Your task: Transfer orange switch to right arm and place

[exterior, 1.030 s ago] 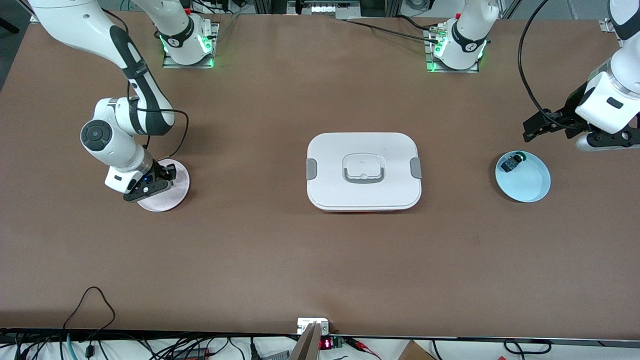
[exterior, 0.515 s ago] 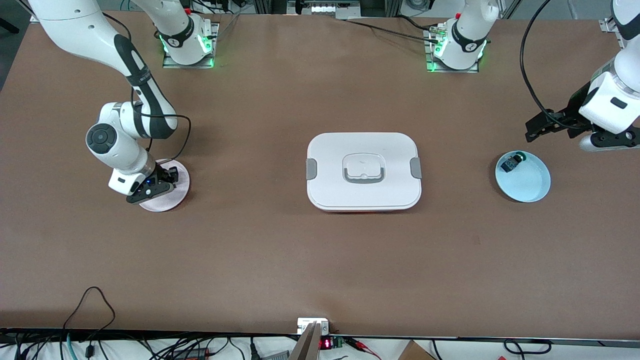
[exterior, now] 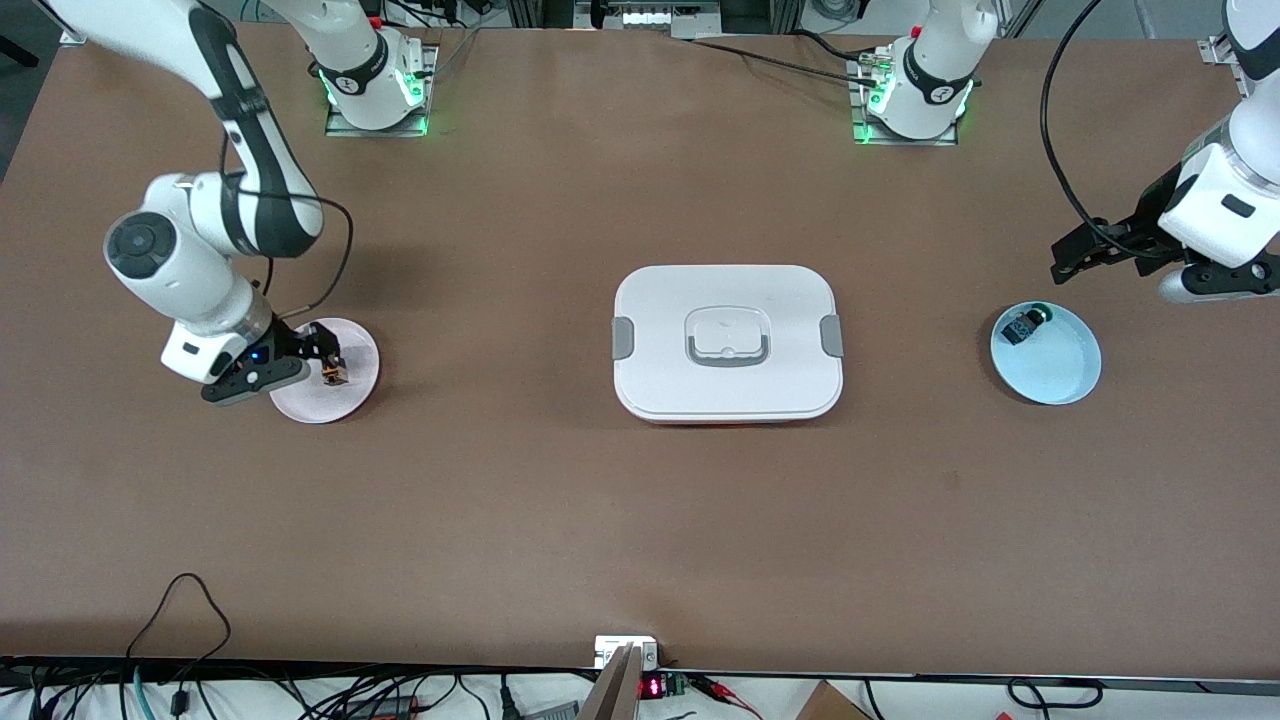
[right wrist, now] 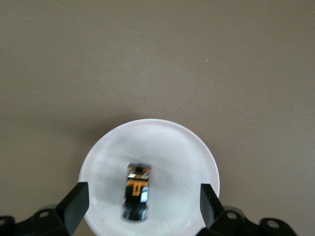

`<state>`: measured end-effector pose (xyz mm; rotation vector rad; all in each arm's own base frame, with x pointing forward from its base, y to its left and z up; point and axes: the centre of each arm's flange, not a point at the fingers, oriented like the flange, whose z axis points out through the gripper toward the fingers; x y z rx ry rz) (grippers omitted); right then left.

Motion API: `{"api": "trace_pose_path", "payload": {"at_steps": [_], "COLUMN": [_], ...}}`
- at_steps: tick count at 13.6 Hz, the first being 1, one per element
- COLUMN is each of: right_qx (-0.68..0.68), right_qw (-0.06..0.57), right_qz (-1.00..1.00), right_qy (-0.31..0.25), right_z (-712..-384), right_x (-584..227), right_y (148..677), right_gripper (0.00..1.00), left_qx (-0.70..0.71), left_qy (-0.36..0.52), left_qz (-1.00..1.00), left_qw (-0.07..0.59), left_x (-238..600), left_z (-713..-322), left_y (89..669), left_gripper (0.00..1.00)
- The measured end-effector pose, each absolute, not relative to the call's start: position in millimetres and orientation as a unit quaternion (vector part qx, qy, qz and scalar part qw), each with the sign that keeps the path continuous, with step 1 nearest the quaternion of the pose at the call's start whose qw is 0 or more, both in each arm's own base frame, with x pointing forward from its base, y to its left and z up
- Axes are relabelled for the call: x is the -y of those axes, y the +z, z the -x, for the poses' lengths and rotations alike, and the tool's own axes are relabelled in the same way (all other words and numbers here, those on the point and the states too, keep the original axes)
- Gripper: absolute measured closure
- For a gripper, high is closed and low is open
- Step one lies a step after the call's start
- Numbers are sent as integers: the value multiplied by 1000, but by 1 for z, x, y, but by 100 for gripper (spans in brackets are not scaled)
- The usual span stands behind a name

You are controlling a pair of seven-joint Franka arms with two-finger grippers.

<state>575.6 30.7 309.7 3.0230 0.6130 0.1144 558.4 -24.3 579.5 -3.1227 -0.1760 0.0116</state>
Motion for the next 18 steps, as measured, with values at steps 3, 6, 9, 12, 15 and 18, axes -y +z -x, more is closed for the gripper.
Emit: {"api": "trace_pose_path", "payload": {"at_steps": [3,6,9,12,15,18], "right_qx": [-187,-174,-168,-161,-166,-185], "right_qw": [10,5,3,0,0,0], "right_qz": [-982,-984,-985,-986,-985,-981], "right_qy": [6,-24,-36,-39,-39,-51], "right_z": [-562,-549,-545,-542,-541,-540], "right_x": [-58,-63,-56,-47,-49,-59], "right_y": [397,490,561,594,599,594], "right_gripper": [0,0,0,0,0,0], "left_qx": [55,54,53,52,52,52], "left_qy": [4,4,4,4,4,4], "left_qz": [998,999,999,999,999,999], "left_qw": [7,7,7,7,7,7], "left_x": [26,27,28,29,29,29], "left_z": [-558,-558,-558,-558,-558,-558], "left_y": [580,580,580,580,580,580], "left_gripper": [0,0,0,0,0,0]}}
